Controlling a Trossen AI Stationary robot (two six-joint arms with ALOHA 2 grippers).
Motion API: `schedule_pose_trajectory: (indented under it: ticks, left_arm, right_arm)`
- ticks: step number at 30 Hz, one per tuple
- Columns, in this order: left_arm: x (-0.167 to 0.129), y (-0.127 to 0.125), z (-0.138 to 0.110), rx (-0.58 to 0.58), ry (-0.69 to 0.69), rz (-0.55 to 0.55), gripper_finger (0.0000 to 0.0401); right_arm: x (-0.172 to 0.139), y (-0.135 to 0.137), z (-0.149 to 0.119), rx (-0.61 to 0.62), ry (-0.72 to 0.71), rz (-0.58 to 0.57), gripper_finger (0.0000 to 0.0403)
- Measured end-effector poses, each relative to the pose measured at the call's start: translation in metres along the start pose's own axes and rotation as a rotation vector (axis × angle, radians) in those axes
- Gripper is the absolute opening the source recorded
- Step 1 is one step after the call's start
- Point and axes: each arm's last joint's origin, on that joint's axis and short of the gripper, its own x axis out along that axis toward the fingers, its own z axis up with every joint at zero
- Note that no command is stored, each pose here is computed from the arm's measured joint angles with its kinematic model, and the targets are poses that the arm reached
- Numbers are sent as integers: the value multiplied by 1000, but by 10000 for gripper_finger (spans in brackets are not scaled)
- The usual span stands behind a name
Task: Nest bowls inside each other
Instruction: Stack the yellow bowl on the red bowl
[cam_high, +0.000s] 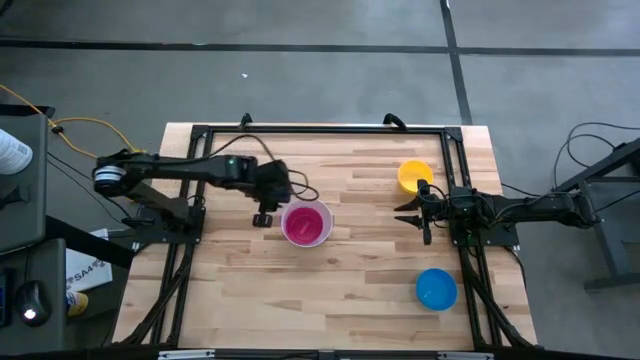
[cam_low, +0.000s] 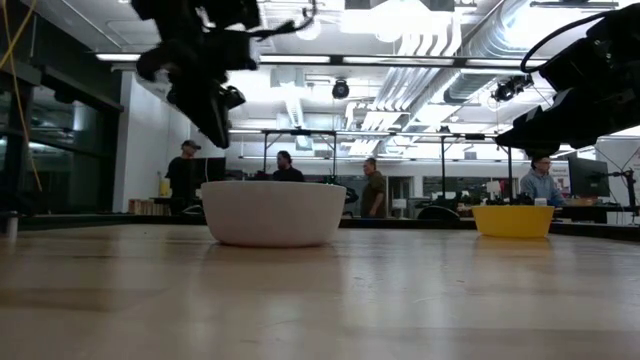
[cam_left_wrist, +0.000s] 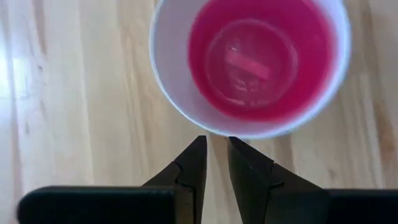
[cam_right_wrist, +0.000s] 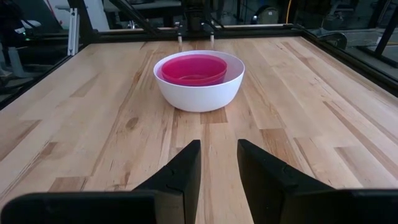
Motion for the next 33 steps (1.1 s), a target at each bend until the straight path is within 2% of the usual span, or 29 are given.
schedule_pose_trajectory:
  ticks: [14,22,27,33]
  left_arm:
    - [-10,-33,-40,32,-251,-2,65]
    - [-1,-52,-60,62,-398,-23,65]
    - [6,-58,-73,54,-423,9,65]
    - [8,-59,-81,45,-514,25,65]
  right_arm:
    - [0,0,0,0,-2,-1,98]
    - [0,0,0,0,-1,-1,98]
    - [0,0,0,0,-1,0,98]
    - [0,0,0,0,0,0,98]
